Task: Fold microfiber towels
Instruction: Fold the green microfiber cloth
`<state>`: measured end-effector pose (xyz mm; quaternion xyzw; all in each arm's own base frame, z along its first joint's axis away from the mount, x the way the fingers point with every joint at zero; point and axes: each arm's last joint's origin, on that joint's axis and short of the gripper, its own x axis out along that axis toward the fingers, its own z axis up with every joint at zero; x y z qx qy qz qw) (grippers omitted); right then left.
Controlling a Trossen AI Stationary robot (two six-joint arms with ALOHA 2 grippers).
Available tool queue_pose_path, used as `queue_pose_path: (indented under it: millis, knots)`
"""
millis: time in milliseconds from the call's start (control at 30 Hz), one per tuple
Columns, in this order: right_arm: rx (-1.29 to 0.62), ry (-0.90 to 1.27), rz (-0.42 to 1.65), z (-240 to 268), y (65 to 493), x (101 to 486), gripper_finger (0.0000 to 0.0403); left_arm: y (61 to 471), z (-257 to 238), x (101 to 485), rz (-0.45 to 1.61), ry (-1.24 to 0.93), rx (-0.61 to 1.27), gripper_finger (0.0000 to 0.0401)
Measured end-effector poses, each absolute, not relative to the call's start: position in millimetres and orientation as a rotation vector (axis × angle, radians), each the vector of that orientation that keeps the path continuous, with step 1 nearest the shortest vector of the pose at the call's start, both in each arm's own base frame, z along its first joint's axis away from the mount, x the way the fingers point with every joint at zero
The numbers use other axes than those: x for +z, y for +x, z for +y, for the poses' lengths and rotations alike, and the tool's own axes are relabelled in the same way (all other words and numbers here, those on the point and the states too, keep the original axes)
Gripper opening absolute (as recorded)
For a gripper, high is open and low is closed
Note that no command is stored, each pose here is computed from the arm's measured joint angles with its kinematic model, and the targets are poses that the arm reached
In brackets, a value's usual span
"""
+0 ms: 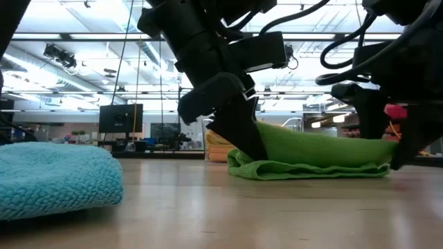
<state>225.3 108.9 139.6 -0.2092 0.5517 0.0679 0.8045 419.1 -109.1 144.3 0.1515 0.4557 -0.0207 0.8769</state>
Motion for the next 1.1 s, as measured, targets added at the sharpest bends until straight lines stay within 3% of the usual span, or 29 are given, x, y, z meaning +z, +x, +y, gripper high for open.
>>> queue_pose_path:
  millis: [233, 500, 667, 1100]
  knots:
    - [0.143, -0.343, 1.214, 110, 224, 139, 0.0232, 418, -115, 144, 0.950, 0.285, -0.051, 0.0150]
    - [0.129, -0.302, 1.229, 110, 223, 139, 0.0234, 415, -122, 147, 0.950, 0.257, -0.085, 0.0231]
    - [0.117, -0.266, 1.207, 108, 219, 151, 0.0234, 412, -123, 154, 0.949, 0.255, -0.085, 0.0234]
    - [0.123, -0.178, 1.003, 102, 209, 194, 0.0233, 413, -118, 182, 0.841, 0.220, -0.045, 0.0194]
